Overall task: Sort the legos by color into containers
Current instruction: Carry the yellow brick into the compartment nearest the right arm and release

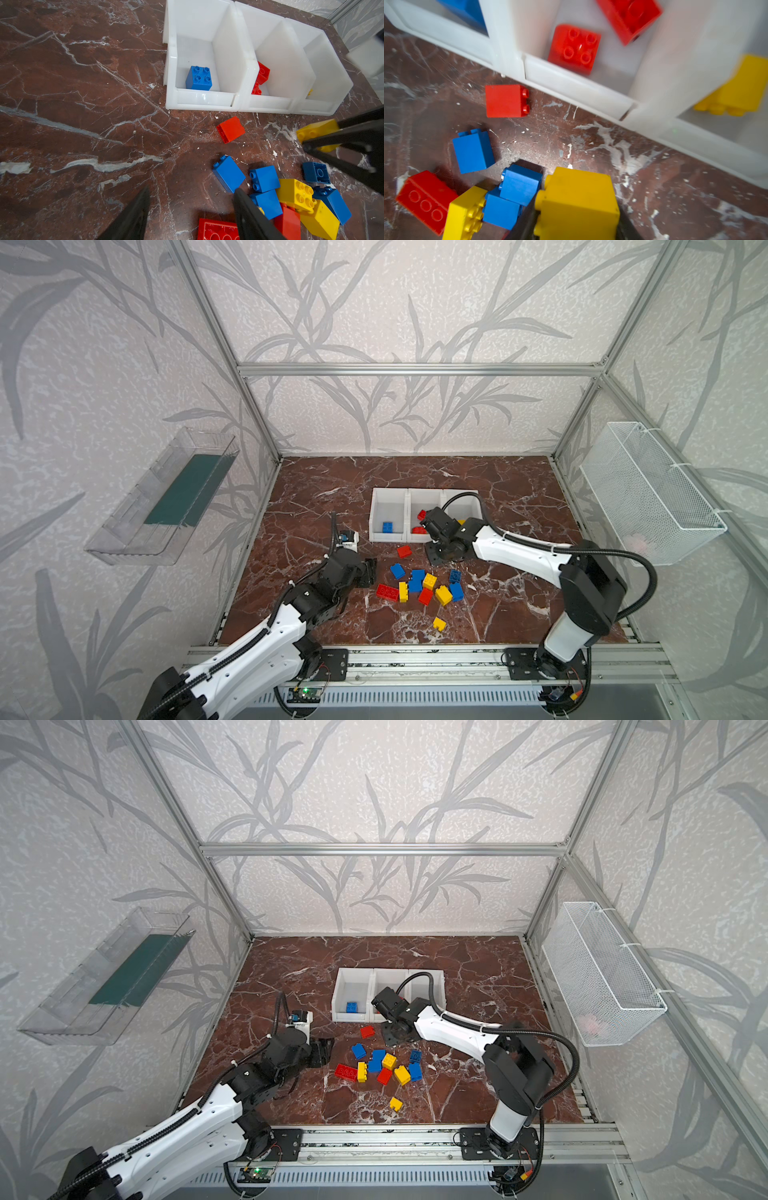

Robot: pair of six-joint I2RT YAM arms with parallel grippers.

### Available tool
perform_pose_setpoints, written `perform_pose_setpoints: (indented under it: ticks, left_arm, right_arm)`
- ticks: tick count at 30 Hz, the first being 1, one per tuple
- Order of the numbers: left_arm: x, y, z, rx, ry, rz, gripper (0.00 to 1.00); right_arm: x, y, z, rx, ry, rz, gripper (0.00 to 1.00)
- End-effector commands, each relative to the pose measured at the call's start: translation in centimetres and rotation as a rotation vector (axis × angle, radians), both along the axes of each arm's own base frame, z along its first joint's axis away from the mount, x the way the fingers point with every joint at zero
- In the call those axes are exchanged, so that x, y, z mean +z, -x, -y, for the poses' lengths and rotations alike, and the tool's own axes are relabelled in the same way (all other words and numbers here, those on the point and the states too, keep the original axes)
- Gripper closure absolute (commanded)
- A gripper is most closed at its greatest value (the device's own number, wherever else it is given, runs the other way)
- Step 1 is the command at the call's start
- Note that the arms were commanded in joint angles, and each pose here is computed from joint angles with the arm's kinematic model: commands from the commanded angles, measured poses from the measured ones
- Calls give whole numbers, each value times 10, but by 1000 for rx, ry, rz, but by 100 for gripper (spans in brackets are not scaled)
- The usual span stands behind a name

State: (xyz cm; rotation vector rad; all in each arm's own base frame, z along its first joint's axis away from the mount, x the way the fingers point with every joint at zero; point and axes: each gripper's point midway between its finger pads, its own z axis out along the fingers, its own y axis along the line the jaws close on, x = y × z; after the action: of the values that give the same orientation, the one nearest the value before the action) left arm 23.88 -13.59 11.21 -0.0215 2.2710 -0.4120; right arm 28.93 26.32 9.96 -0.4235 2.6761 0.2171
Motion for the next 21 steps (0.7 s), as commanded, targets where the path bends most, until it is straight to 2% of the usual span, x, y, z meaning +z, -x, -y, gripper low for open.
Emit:
perform_pose_setpoints:
  ticks: [1,5,10,17,18,21]
  left_arm:
    - [8,-3,1,7,6,11,34]
    - [5,-4,4,-3,12,2,34]
    - [5,-5,10,-31,-1,-9,34]
    - [8,-3,9,-39,7,0,34]
    - [8,-3,11,-42,13,-2,34]
    - [6,-2,15,-58,25,-14,34]
  right_arm:
    - [39,-30,31,-50,12,105,63]
    - [49,-65,57,-119,-23,158,62]
    - [35,-104,78,-183,-22,93,62]
    - [7,-128,85,-211,-18,25,60]
    - [6,-129,86,-215,-18,22,57]
    - [9,-127,87,-220,-18,20,37]
